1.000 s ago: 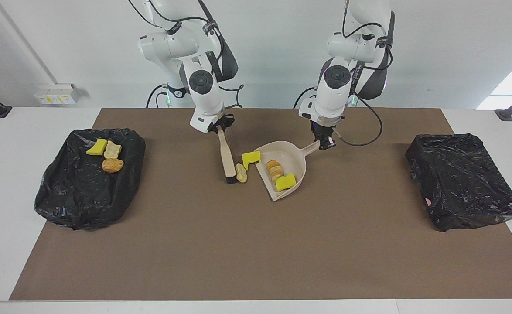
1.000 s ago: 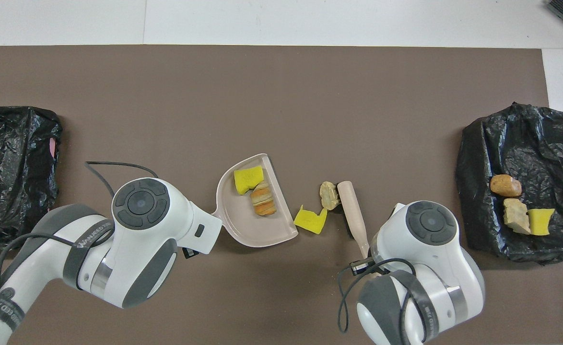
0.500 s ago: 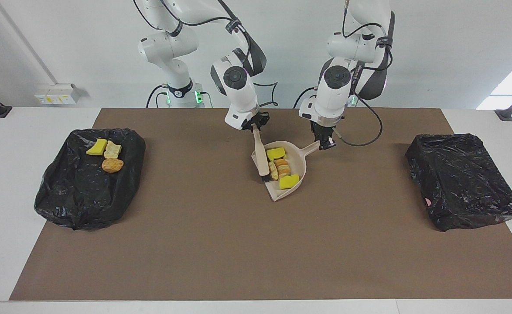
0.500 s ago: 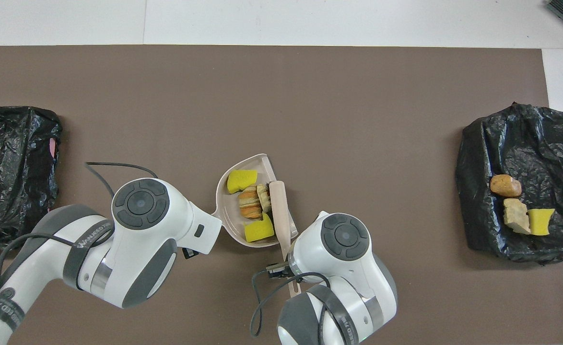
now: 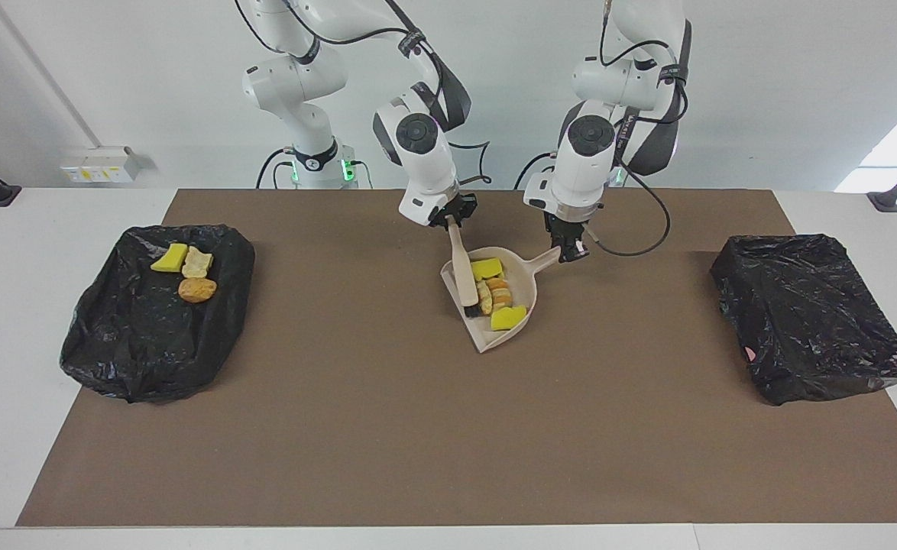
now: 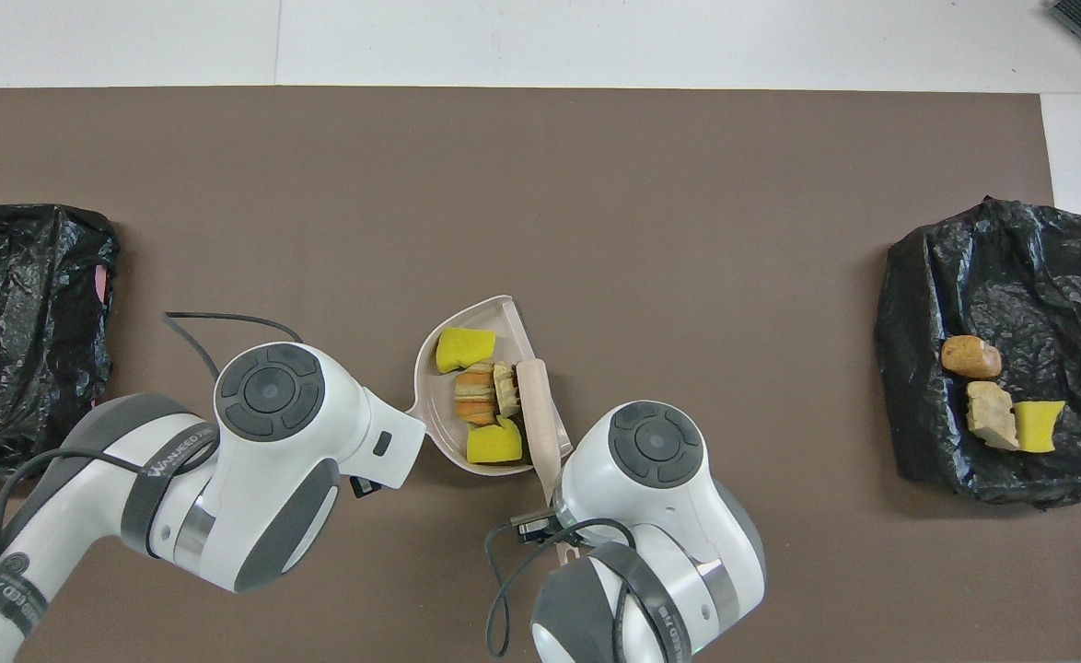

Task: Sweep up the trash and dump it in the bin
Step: 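Sweep the remaining brown piece and sponge into the dustpan with the right gripper, then raise the dustpan with the left gripper while the right gripper withdraws the brush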

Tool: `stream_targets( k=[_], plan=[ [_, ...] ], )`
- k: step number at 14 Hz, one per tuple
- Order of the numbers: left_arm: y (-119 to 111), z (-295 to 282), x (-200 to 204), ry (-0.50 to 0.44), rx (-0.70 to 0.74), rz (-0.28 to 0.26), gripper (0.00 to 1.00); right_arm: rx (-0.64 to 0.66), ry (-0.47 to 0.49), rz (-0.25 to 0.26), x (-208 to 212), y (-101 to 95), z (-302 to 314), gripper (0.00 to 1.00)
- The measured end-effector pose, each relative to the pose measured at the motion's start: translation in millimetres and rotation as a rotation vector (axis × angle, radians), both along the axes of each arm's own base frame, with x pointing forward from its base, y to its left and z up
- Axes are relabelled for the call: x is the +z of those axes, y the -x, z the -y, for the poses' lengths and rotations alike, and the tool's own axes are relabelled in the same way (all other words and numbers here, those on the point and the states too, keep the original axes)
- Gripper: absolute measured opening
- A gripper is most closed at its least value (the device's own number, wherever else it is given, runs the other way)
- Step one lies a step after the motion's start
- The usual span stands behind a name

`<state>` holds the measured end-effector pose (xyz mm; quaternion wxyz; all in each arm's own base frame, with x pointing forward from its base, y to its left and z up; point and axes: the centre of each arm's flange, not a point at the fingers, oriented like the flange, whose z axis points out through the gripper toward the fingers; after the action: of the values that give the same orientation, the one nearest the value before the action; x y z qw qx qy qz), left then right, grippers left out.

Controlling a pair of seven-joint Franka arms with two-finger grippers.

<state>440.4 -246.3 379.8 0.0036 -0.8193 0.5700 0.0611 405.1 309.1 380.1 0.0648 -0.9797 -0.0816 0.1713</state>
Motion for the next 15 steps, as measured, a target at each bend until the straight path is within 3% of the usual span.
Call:
stream_targets(
  k=[3, 6, 10, 15],
  plan=[
    [-1.6, 0.4, 0.8, 0.014, 0.079, 0.009, 0.33, -0.007, 0.022, -0.003, 29.8, -1.8, 21.2, 0.27],
    [-3.6, -0.8, 0.4, 0.011, 0.188, 0.02, 0.33, 0.015, 0.051, 0.031, 60.1, 6.1, 28.9, 0.27],
    [-6.8, -1.9, 2.2, 0.01, 0.333, 0.037, 0.33, 0.019, 0.101, 0.034, 80.4, 15.9, 42.3, 0.27],
    [-49.2, -45.4, 37.1, 0.053, 0.509, 0.108, 0.33, -0.016, 0.121, 0.018, 85.4, 14.0, 59.5, 0.27]
  ],
)
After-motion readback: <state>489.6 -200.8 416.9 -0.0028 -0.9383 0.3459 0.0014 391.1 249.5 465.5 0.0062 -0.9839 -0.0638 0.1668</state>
